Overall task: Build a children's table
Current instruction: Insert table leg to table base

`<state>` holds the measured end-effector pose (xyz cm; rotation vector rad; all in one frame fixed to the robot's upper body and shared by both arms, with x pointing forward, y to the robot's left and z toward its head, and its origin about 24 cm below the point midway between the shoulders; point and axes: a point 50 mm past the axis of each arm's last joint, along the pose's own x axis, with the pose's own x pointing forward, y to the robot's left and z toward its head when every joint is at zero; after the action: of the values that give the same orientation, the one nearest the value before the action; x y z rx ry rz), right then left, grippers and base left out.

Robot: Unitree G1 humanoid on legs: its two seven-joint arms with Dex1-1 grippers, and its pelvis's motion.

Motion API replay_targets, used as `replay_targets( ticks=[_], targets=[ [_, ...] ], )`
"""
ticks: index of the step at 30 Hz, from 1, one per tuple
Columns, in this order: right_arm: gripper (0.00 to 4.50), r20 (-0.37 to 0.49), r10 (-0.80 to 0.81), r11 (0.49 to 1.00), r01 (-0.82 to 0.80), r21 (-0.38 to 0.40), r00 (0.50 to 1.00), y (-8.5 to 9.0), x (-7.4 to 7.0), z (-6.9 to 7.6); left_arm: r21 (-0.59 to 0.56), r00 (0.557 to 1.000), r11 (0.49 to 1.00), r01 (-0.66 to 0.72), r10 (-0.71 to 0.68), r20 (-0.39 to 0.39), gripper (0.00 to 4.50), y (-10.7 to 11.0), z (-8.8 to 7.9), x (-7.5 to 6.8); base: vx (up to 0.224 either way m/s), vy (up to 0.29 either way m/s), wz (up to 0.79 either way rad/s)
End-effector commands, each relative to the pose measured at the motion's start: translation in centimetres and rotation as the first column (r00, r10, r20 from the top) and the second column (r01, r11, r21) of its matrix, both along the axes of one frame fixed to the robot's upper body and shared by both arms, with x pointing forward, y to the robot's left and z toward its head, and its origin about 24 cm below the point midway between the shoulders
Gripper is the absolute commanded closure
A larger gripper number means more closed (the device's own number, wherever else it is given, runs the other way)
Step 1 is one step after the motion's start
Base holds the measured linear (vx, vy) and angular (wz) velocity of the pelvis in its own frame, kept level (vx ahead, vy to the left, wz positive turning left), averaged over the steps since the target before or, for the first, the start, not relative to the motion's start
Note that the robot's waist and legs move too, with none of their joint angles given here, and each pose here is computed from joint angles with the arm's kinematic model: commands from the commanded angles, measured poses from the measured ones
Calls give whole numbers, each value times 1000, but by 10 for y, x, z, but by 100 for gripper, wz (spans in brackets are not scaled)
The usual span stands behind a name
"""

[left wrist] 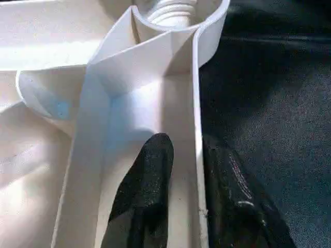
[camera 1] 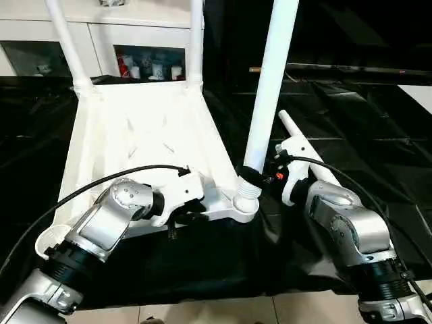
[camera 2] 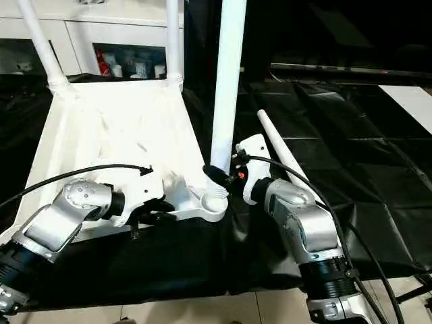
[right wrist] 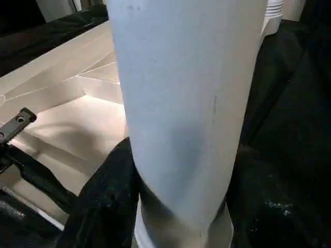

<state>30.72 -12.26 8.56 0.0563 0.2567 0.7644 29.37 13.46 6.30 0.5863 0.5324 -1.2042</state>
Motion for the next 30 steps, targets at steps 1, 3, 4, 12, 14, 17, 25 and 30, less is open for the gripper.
replay_targets(
  ticks=[1, 3, 4, 12, 14, 17, 25, 30],
  targets=[
    [257, 32, 3, 1000, -3, -10, 999, -1, 2, 6, 18, 1000, 1000, 6, -7, 14, 359, 0, 3, 3, 0, 0, 0],
    [257, 32, 3, 1000, -3, -10, 999, -1, 2, 6, 18, 1000, 1000, 6, -6, 13, 377, 1, 3, 3, 0, 0, 0],
    [257, 32, 4, 1000, -3, -9, 999, -1, 2, 6, 15, 1000, 1000, 1, -1, 9, 377, 1, 3, 3, 0, 0, 0],
    [257, 29, 9, 1000, -9, -8, 1000, 0, 2, 5, -55, 1000, 998, -5, 6, 9, 428, -1, 5, 3, 0, 0, 0],
    [257, 29, 10, 1000, -10, -7, 1000, 0, 2, 5, -66, 1000, 998, -1, 2, 16, 441, -2, 5, 3, 0, 0, 0],
    [257, 26, 9, 1000, -9, -4, 1000, 0, 2, 4, -96, 999, 995, -31, 32, 4, 450, -1, 2, 2, 0, 0, 0],
    [257, 30, -7, 1000, 6, 3, 1000, 0, 5, 5, -8, 968, 968, -249, 249, -8, 450, 23, -3, 1, 0, 0, 0],
    [257, 30, -3, 1000, 3, 5, 1000, 1, 5, 5, 20, 960, 960, -280, 280, -3, 450, 23, -3, -6, 0, 0, 0]
  ],
)
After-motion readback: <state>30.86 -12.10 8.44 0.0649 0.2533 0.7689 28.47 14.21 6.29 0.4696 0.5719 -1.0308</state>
